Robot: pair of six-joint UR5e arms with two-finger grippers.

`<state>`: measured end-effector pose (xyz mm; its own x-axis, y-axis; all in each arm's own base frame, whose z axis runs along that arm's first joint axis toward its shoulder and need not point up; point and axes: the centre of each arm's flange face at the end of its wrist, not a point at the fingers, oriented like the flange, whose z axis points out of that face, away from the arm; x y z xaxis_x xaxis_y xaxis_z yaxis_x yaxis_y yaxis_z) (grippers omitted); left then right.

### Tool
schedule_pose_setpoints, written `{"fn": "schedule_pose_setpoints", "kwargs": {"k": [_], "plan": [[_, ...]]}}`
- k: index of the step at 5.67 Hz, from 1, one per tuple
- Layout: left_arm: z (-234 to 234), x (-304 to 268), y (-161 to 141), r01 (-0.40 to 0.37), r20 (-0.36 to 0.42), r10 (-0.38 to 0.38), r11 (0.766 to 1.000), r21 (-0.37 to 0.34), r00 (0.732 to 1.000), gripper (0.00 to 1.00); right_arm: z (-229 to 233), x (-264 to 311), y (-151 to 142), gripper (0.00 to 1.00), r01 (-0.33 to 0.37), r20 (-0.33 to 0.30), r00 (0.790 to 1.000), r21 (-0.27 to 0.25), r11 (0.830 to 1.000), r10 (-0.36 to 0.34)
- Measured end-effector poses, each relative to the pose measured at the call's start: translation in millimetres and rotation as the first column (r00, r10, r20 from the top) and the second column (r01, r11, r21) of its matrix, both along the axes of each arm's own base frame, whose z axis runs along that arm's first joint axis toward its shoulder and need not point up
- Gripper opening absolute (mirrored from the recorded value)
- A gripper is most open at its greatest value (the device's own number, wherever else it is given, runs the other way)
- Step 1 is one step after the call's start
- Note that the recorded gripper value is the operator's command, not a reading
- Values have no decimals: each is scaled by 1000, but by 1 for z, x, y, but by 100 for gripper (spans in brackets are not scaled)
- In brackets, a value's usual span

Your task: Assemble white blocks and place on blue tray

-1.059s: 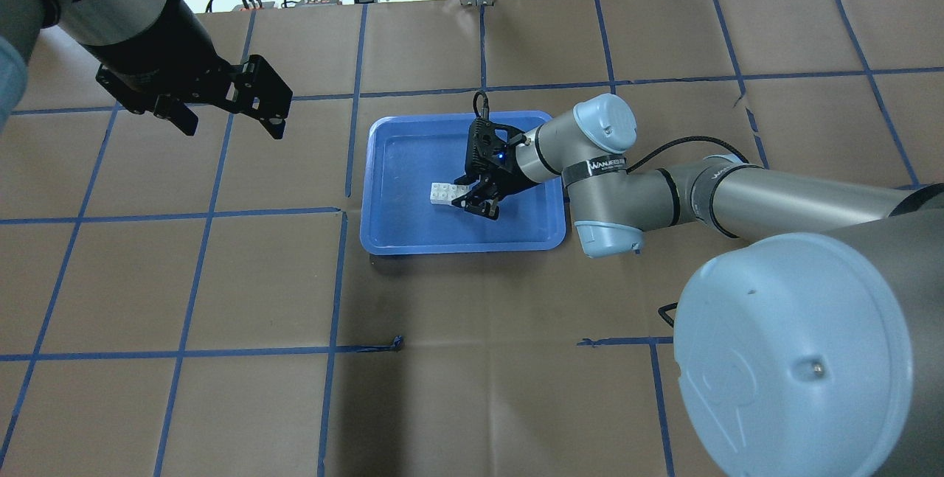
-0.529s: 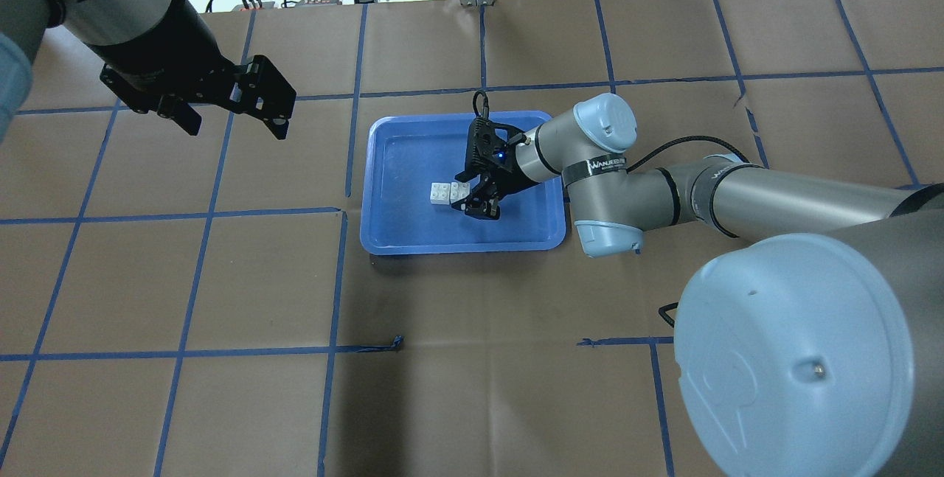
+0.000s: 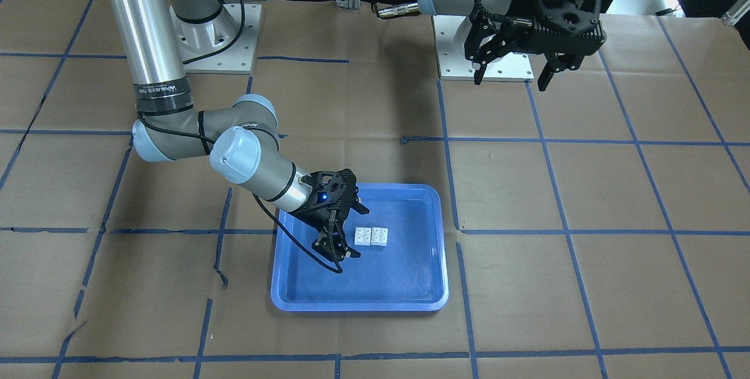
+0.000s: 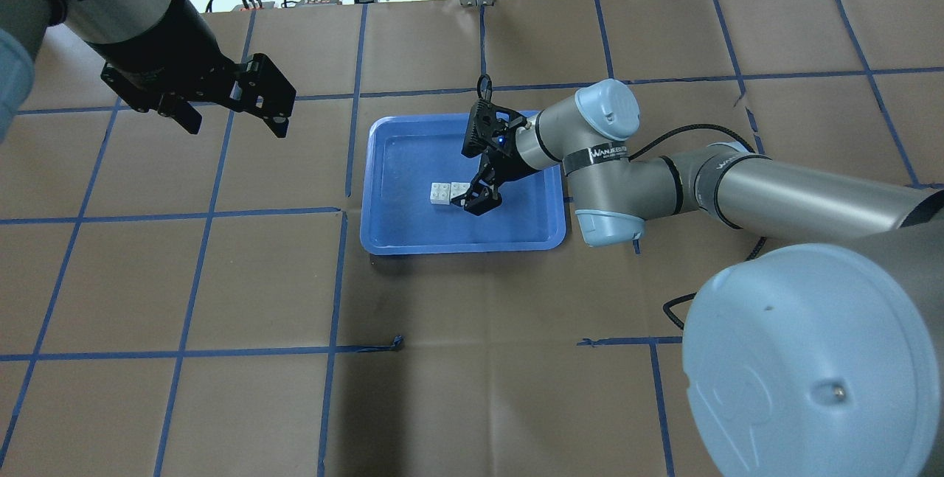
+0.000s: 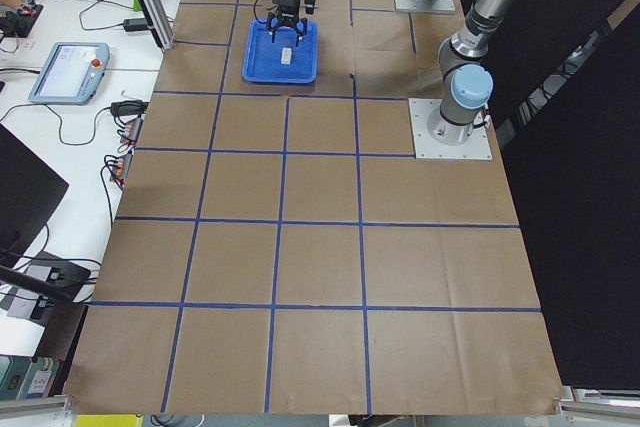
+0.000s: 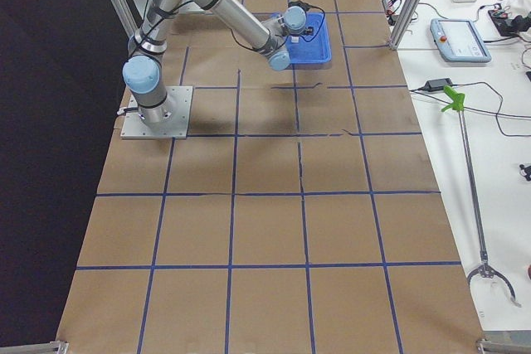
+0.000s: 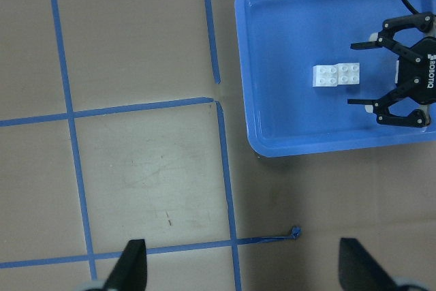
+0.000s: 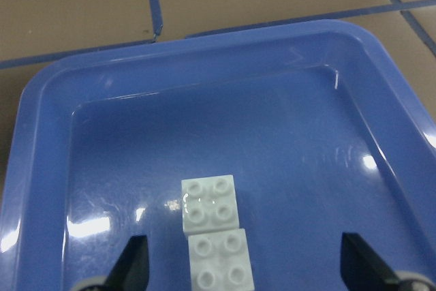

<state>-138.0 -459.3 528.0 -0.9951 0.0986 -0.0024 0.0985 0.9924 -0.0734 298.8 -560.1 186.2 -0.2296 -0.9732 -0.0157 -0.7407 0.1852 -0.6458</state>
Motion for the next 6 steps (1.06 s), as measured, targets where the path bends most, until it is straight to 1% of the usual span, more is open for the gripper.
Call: {"fn": "schedule_pose_setpoints", "kwargs": {"k": [1,2,3,4,5,6], "plan": [[2,-1,4,4,1,-4,1000,1,1000,99,27,-7,-7,100,53,-46,998,75,996,-49],[3,-3,8,8,2,-8,1000,7,1000,99,55,-21,-8,100,110,-124,988,161,981,-91],[2,-3,10,7,3,-7,1000,11,1000,99,81,-44,-7,100,220,-239,957,225,949,-165],[2,-1,10,4,3,-4,1000,11,1000,99,101,-71,-5,100,354,-346,901,239,904,-261],[2,0,9,2,3,-2,1000,11,1000,99,120,-96,2,100,462,-425,843,258,848,-330],[2,1,9,0,3,0,1000,12,1000,99,148,-123,14,100,583,-498,770,299,755,-398]]}}
